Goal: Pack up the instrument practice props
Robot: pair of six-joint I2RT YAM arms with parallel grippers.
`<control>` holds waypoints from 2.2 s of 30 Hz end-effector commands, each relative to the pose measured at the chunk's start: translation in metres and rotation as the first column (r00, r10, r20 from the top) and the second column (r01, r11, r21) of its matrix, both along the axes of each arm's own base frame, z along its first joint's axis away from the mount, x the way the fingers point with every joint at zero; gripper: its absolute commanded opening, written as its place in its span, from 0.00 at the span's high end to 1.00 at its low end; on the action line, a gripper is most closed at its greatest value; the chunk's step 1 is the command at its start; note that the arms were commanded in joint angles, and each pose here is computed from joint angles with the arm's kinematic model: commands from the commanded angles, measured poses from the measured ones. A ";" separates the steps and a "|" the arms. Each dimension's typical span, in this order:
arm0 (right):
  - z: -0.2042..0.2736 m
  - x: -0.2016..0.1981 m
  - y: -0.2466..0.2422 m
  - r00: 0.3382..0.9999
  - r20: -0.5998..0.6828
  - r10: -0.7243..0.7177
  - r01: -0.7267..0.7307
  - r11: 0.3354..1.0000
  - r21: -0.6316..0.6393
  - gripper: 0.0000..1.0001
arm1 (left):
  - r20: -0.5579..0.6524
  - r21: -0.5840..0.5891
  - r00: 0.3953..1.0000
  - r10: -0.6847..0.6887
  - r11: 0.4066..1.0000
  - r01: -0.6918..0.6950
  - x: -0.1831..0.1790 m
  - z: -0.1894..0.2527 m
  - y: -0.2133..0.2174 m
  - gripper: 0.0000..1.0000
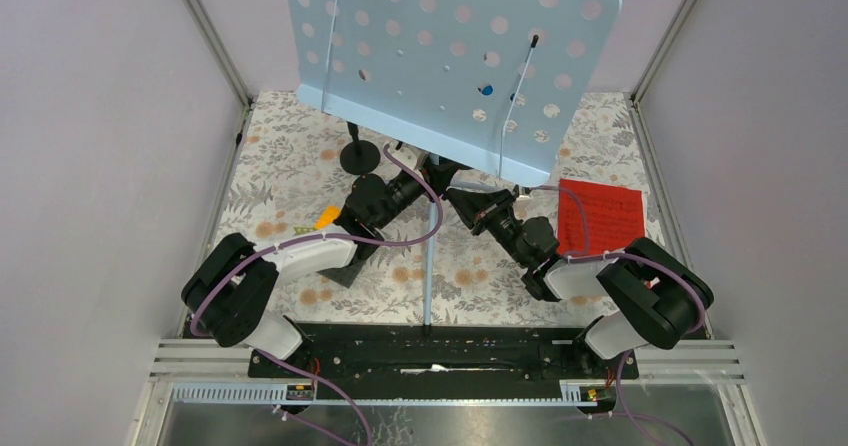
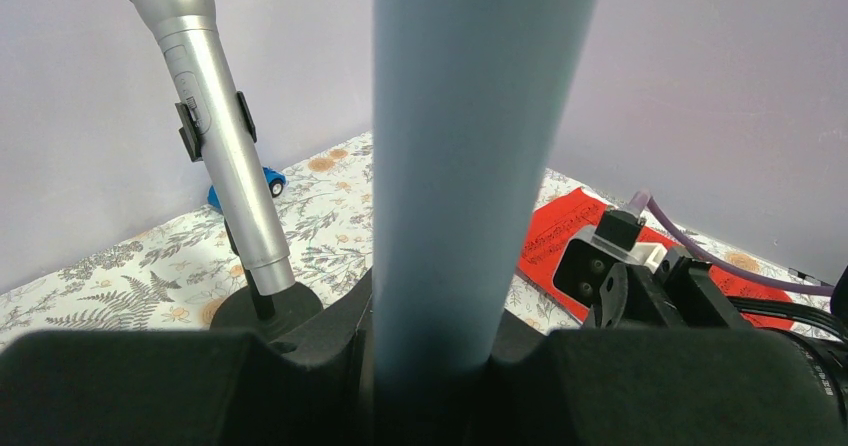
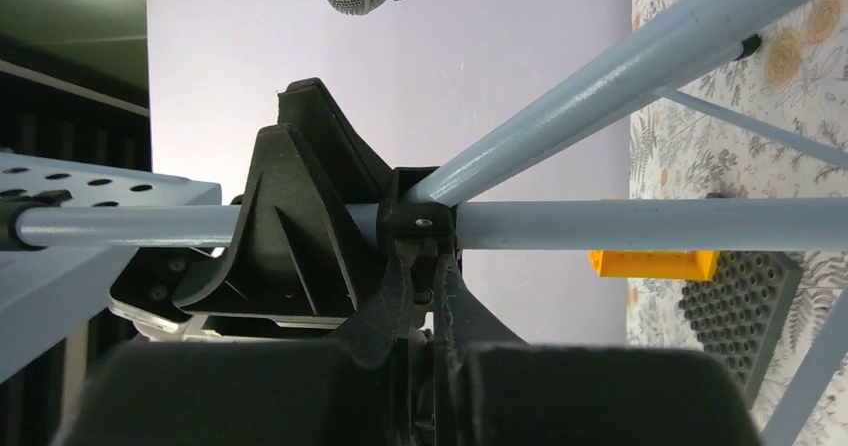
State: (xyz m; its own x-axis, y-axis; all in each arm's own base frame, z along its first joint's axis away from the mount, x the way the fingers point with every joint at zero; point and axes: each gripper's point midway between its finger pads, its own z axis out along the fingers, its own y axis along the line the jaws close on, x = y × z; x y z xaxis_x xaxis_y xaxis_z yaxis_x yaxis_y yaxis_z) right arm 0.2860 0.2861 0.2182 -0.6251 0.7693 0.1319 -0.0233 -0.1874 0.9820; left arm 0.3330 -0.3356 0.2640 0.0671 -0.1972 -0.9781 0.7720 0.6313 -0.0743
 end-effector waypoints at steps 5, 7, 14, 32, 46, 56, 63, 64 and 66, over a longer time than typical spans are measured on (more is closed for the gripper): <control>0.017 -0.025 0.038 0.892 0.380 0.244 -0.118 0.938 -0.326 1.00 | -0.393 0.189 0.908 0.142 0.979 -0.072 0.006 -0.128 0.022 1.00; 0.012 -0.030 0.052 0.827 0.426 0.368 -0.142 0.869 -0.474 1.00 | -0.393 0.189 0.908 0.143 0.979 -0.073 0.006 -0.128 0.022 1.00; -0.036 -0.030 0.042 0.630 0.479 0.612 0.202 0.466 -0.861 1.00 | -0.398 0.182 0.908 0.133 0.981 -0.063 0.005 -0.128 0.020 1.00; -0.059 -0.075 0.032 0.049 0.194 0.980 0.809 0.075 -0.583 1.00 | -0.398 0.186 0.908 0.132 0.981 -0.061 0.005 -0.129 0.020 1.00; -0.093 -0.051 0.000 0.258 -0.334 0.907 0.965 -0.256 0.053 0.80 | -0.396 0.194 0.908 0.141 0.979 -0.067 0.007 -0.130 0.020 1.00; -0.032 -0.082 0.015 0.238 0.151 0.959 0.960 -0.209 -0.187 0.37 | -0.394 0.198 0.908 0.145 0.978 -0.070 0.007 -0.130 0.021 1.00; -0.008 -0.097 -0.027 0.423 0.652 0.629 0.838 0.003 -0.546 0.21 | -0.397 0.198 0.907 0.140 0.978 -0.065 0.007 -0.130 0.020 1.00; -0.007 -0.094 -0.039 0.489 0.697 0.524 0.808 0.028 -0.588 0.18 | -0.396 0.197 0.907 0.140 0.978 -0.065 0.007 -0.130 0.020 1.00; -0.007 -0.086 -0.059 0.612 0.726 0.313 0.747 0.071 -0.660 0.14 | -0.400 0.198 0.906 0.138 0.978 -0.062 0.007 -0.131 0.019 1.00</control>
State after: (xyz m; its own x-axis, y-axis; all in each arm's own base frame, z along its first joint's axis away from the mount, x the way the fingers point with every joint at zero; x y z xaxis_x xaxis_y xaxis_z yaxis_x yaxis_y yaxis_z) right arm 0.1918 0.2562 0.1954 0.4158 -0.4927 -0.7644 -0.4613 0.6101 -0.6442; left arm 0.3255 -0.3440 0.2583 0.0629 -0.1738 -0.9828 0.8014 0.5957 -0.0540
